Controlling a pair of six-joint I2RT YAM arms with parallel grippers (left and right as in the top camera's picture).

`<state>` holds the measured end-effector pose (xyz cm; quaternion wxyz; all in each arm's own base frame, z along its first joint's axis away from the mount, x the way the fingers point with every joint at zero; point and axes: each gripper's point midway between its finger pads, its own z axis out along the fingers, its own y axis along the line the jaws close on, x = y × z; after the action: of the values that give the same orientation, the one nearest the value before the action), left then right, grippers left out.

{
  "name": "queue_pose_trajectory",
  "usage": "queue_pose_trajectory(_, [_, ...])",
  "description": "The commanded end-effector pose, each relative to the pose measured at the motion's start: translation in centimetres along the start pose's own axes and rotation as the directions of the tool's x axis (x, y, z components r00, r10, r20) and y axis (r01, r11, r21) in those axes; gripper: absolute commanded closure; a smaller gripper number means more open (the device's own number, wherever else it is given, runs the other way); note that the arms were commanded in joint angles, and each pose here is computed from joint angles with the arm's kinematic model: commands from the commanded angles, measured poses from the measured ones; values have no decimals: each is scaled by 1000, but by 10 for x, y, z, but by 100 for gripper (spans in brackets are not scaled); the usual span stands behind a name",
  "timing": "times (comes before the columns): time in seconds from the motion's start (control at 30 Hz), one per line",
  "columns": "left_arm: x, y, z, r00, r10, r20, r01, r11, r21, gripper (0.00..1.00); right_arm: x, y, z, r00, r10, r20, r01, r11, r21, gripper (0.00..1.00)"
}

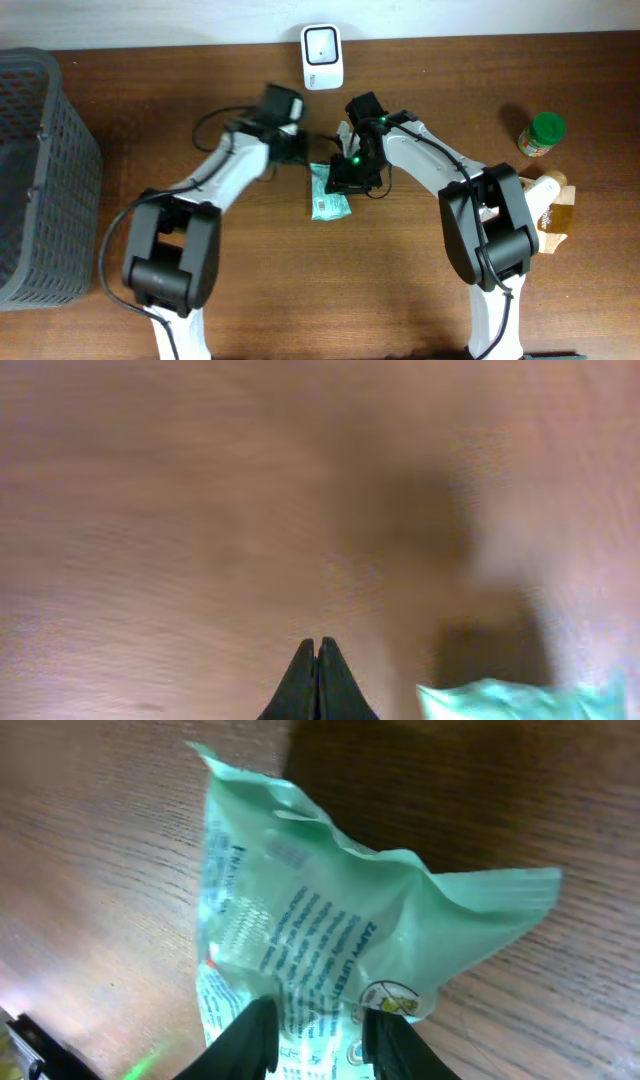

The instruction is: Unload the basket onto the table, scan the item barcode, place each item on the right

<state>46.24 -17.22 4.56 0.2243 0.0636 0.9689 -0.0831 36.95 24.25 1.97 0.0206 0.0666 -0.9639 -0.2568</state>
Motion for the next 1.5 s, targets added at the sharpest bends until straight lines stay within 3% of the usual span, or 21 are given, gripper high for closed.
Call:
queue_pose_trajectory(0.0, [-46,37,-35,986,-137,95,130,989,72,100,5,-4,1,1000,11,2,-11,999,38,71])
queue_pose_trajectory(0.1, [-43,58,-39,968,-243,63,237,967,91,100,3,-1,3,994,105,15,-106,994,34,78])
queue_pose_trajectory(0.13, [-40,65,-39,962,-267,51,262,961,82,100,2,4,5,976,216,24,-216,976,29,78])
queue_pose_trajectory(0.2, [-37,66,-39,962,-271,39,268,960,78,100,4,25,13,955,295,18,-295,956,-9,78])
queue_pose_trajectory(0.23, [-33,65,-38,962,-273,26,271,960,75,100,8,52,19,981,192,-6,-192,978,-84,73])
queue_pose_trajectory(0.3, [-24,65,-38,956,-293,-9,293,954,63,100,5,69,14,998,67,21,-65,994,-94,65])
queue_pose_trajectory(0.43, [1,66,-39,933,-342,-108,346,938,23,100,-47,62,-63,973,-109,201,125,990,-67,55])
queue_pose_trajectory(0.5, [14,65,-41,914,-374,-160,380,925,8,100,-64,39,-79,958,-142,250,157,987,-44,54])
queue_pose_trajectory(0.63, [25,54,-43,880,-418,-227,436,899,34,100,-62,27,-56,952,-236,197,259,961,-100,54])
queue_pose_trajectory(0.77, [29,7,-51,860,-390,-330,467,861,201,100,-58,22,-24,966,-218,139,241,953,-182,60])
queue_pose_trajectory(1.03, [106,-20,-36,794,-331,-510,464,872,157,100,-58,22,-21,967,-213,136,237,951,-196,62])
queue_pose_trajectory(1.1, [113,-10,-30,821,-290,-492,403,905,139,100,-58,23,-20,967,-215,135,239,951,-196,62])
queue_pose_trajectory(1.3, [112,54,-16,892,-286,-350,244,957,-160,100,-47,38,-11,965,-240,103,256,945,-202,61])
queue_pose_trajectory(1.47, [91,59,-9,946,-171,-274,138,981,-136,100,-19,55,9,961,-275,14,273,947,-168,67])
